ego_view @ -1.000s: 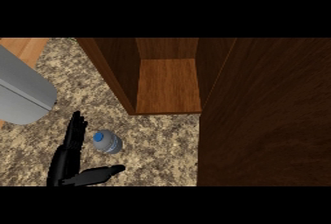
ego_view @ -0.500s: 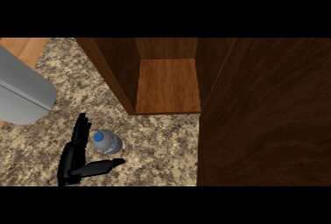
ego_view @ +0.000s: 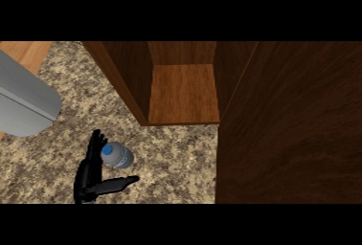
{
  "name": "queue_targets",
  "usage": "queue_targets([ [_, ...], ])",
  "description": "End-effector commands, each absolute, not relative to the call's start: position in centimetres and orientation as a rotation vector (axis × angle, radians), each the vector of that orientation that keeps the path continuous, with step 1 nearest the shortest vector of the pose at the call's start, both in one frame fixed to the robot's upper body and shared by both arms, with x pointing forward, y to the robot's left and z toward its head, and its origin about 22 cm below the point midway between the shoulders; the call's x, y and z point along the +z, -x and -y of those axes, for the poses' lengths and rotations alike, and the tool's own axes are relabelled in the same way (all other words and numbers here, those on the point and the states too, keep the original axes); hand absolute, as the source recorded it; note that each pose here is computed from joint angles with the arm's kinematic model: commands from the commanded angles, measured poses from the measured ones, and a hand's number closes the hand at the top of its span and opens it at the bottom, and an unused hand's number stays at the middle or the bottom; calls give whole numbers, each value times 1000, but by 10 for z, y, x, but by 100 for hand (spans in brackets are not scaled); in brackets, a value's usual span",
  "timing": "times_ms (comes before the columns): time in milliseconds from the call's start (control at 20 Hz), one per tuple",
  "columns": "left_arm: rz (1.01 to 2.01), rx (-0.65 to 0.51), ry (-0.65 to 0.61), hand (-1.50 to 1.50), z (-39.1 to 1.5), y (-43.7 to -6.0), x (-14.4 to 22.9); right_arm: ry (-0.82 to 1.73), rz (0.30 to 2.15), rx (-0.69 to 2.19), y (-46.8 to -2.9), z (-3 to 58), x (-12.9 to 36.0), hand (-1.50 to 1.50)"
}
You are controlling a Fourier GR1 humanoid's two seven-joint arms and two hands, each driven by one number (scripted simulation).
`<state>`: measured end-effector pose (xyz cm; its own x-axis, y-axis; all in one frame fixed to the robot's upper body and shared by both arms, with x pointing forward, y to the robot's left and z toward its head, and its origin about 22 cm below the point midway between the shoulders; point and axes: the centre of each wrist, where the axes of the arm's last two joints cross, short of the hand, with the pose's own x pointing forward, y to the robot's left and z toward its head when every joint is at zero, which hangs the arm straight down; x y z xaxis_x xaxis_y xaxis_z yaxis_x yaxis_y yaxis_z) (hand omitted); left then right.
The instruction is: Pick up the bottled water, place it into the cabinet and close the cabinet
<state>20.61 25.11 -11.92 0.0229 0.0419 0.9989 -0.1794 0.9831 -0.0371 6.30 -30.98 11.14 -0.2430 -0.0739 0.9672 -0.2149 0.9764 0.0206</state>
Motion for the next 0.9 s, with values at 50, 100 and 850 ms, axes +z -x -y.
queue_targets([
  [50, 1555, 187, 37, -150, -244, -196, -142, -284, 1903, 103, -43, 289, 153, -150],
  [100, 1556, 190, 16, -150, -239, -204, -144, -299, 1897, 141, -39, 294, 159, -150],
  [850, 1667, 290, 222, 150, -246, -237, -147, -247, 1883, 164, -41, 304, 159, -150],
])
